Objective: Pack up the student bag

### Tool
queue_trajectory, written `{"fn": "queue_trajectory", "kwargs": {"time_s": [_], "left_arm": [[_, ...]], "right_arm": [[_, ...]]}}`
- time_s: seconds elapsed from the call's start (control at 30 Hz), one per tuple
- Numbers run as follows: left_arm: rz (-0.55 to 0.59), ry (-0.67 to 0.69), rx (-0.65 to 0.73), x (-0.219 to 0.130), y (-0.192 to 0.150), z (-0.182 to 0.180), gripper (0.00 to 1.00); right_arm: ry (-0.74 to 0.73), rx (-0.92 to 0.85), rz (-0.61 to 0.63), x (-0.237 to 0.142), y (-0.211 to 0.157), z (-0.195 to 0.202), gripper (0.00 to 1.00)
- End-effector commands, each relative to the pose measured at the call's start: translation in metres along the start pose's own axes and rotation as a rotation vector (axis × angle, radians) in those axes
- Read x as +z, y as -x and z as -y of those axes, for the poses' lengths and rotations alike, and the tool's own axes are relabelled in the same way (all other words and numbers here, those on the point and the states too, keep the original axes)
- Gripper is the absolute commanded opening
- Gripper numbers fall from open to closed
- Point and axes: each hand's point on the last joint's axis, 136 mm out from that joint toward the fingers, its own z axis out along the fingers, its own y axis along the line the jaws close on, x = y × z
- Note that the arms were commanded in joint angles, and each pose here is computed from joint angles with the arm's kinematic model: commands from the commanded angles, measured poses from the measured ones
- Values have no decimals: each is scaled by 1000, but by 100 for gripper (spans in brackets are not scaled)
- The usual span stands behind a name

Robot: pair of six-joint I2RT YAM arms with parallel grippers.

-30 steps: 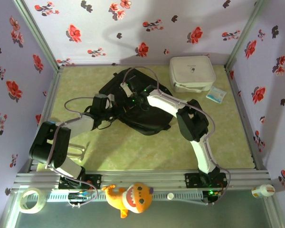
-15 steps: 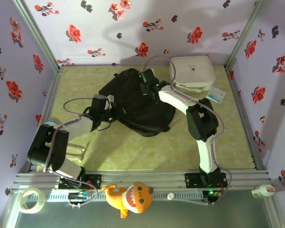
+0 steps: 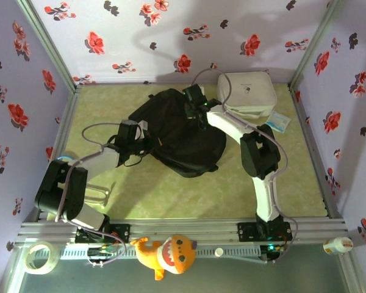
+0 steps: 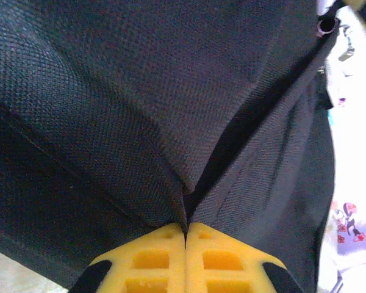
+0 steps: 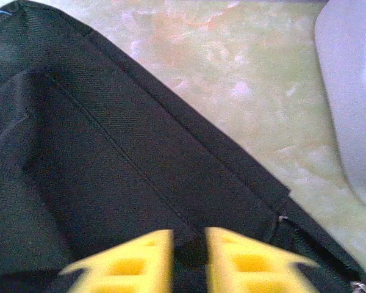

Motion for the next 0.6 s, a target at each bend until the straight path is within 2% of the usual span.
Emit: {"fn": "queue_trajectory", "kwargs": {"time_s": [0.0,0.03,0.1,0.23,0.27,0.37,0.47,0.57], "left_arm": [[36,28,70,8,33,7,0],[50,37,77,11,43,9,0],[81,48,90,15,63,13,6],[164,80,91,10,103,14,27],[183,92,89,6,109,13,35],[247,149,85,-18,122,4,47],[333,262,89,-54,128,-18,59],[446,409,104,-98,129,-48,77]], "right_arm": [[13,74,121,-54,43,22,50],[11,88,142,-64,45,27,58],[6,112,175,-82,45,38,68],[-89,150,242,-113,36,79,82],[-113,161,262,-123,33,91,85],[-205,194,322,-147,22,128,99],[-321,218,385,-167,6,167,99],[-425,258,419,-182,-18,206,99]]}}
